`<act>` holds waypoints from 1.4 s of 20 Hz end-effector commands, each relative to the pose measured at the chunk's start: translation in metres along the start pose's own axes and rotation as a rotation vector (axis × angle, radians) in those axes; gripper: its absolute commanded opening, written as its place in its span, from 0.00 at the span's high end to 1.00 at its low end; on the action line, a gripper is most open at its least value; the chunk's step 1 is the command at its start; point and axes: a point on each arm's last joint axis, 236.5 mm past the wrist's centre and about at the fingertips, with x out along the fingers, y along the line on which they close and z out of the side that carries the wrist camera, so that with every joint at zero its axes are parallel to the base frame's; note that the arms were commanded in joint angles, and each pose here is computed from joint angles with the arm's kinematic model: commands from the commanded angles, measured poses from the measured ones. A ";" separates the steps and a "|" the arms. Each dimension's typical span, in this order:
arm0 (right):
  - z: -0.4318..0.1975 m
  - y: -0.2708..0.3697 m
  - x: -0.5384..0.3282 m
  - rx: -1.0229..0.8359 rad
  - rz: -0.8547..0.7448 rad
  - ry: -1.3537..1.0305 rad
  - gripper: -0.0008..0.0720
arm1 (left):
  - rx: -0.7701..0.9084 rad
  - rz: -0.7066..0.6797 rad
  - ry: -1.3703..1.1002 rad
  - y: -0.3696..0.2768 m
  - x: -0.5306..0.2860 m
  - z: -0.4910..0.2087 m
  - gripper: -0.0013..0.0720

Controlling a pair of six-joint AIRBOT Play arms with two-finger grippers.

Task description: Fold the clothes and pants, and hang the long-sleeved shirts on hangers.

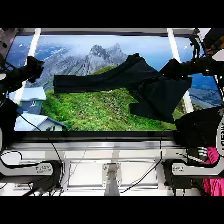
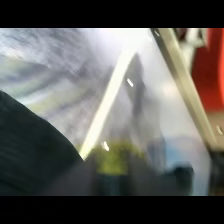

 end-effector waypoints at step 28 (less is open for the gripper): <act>-0.169 -0.094 0.064 0.298 0.035 0.420 0.63 | 0.777 -0.290 0.645 -0.138 -0.043 -0.364 0.97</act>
